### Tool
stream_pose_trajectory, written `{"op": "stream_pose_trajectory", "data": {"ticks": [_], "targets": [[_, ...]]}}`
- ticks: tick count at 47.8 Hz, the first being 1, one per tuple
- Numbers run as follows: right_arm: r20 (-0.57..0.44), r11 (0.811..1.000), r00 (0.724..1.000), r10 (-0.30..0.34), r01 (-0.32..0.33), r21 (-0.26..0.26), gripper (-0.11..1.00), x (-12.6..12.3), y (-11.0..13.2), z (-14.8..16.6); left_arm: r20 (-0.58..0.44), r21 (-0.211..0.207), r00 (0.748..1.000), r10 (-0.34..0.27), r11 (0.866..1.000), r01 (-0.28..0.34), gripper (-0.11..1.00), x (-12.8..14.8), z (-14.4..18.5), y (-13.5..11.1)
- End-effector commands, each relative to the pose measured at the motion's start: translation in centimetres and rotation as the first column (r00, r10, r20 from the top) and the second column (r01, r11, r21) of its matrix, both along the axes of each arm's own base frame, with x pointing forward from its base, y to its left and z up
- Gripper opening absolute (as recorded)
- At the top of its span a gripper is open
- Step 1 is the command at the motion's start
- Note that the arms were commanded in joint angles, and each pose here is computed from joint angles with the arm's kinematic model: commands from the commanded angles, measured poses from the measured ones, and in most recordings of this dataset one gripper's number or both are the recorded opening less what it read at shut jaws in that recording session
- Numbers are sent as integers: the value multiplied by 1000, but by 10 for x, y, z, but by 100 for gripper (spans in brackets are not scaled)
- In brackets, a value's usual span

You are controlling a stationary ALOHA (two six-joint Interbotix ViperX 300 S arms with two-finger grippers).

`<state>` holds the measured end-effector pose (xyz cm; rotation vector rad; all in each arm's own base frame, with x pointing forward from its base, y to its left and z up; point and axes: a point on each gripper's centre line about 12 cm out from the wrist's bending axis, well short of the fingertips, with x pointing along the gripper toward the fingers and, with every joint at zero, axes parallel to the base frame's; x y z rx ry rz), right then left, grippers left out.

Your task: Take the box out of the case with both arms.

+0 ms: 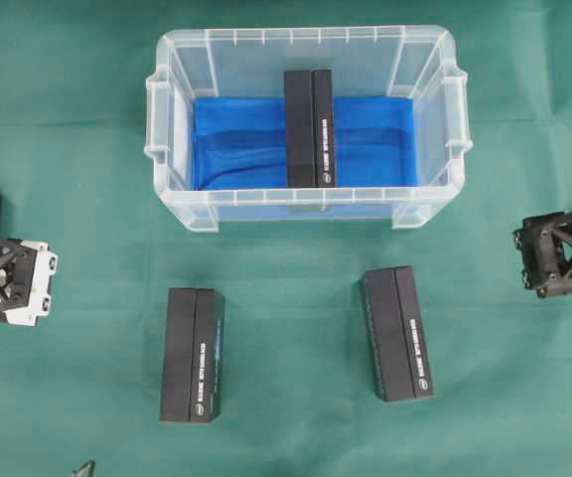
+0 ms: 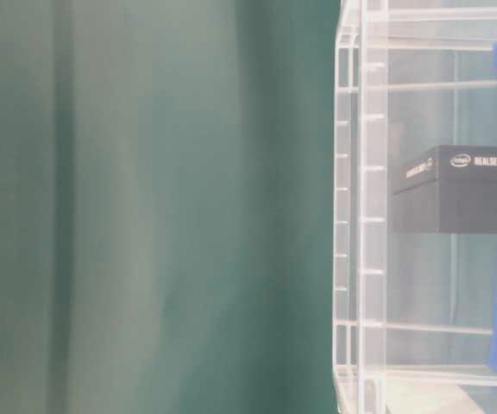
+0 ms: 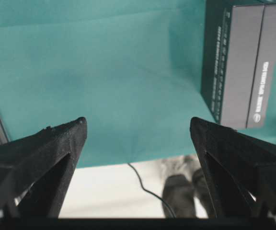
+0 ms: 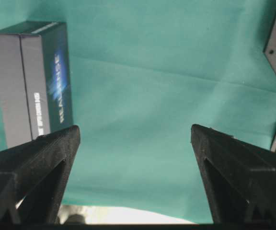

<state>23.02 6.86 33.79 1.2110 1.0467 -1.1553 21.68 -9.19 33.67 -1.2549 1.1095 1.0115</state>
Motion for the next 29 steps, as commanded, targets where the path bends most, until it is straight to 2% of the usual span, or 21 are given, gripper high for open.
{"op": "stream_pose_trajectory", "data": {"ticks": [1,9,15,29], "targets": [[20,1000,1000,3,-3,7,92,-2,0,6,28,-12,1000,0,1000,0,89,1,9,-1],[20,1000,1000,-2,2,3,92,-2,-5,6,29,-12,999,19,1000,-19,89,-1,10,7],[24,1000,999,-29,30,-3,92,-4,-17,7,37,-5,999,31,1000,-31,89,-2,10,18],[26,999,1000,-16,16,-31,92,-9,-57,10,28,31,999,32,999,-32,89,0,12,53]]}}
